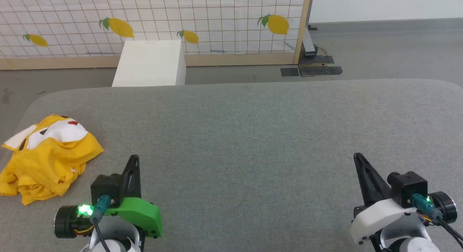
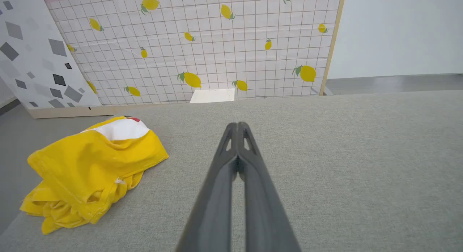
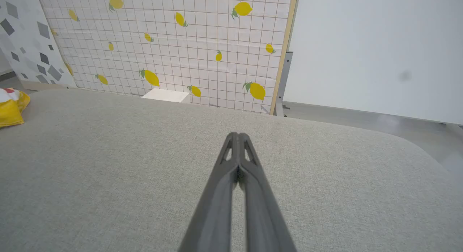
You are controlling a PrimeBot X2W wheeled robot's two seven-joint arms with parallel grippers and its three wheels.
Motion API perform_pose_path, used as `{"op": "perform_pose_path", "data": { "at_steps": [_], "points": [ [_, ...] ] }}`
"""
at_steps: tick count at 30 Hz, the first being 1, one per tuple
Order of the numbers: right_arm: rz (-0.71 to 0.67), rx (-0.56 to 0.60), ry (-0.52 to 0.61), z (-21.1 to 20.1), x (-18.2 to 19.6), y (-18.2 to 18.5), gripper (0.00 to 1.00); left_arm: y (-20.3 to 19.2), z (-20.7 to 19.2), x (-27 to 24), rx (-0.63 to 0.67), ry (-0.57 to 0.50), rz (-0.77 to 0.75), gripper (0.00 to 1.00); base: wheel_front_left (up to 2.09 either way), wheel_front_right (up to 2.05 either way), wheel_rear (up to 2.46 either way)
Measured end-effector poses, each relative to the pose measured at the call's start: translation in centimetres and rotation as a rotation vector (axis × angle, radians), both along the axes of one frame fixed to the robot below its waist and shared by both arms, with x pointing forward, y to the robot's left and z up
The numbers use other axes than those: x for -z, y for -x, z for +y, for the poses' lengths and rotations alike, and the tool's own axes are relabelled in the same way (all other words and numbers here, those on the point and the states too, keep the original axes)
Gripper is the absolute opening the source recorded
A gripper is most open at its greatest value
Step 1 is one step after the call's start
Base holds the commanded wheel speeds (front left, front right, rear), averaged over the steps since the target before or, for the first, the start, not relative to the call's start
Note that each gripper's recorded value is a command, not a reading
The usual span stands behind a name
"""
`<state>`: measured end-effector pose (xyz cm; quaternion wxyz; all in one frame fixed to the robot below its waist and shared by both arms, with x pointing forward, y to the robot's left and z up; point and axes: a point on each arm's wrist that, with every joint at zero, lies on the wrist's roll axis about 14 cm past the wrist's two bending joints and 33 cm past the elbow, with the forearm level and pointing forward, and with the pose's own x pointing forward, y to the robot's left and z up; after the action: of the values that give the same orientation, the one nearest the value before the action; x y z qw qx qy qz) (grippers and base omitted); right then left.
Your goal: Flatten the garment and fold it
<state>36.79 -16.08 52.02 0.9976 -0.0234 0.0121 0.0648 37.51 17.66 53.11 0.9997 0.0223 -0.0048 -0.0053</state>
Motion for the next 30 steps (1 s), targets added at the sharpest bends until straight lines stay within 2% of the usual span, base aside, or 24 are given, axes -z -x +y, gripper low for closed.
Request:
{"op": "perform_pose_path", "data": {
  "at_steps": [19,20,30],
  "points": [
    [0.0,0.0,0.0,-0.01,0.0,0.0,0.0,0.0,-0.01,0.0,0.0,0.0,0.0,0.0,0.0,0.0,0.0],
    [0.0,0.0,0.0,-0.01,0.01,0.0,1.0,0.0,-0.03,0.0,0.001,0.0,0.0,1.0,0.0,0.0,0.0],
    [0.002,0.001,0.0,-0.04,0.07,-0.05,1.0,0.04,-0.27,0.2,0.008,0.01,0.004,1.0,0.0,0.0,0.0]
  ]
}}
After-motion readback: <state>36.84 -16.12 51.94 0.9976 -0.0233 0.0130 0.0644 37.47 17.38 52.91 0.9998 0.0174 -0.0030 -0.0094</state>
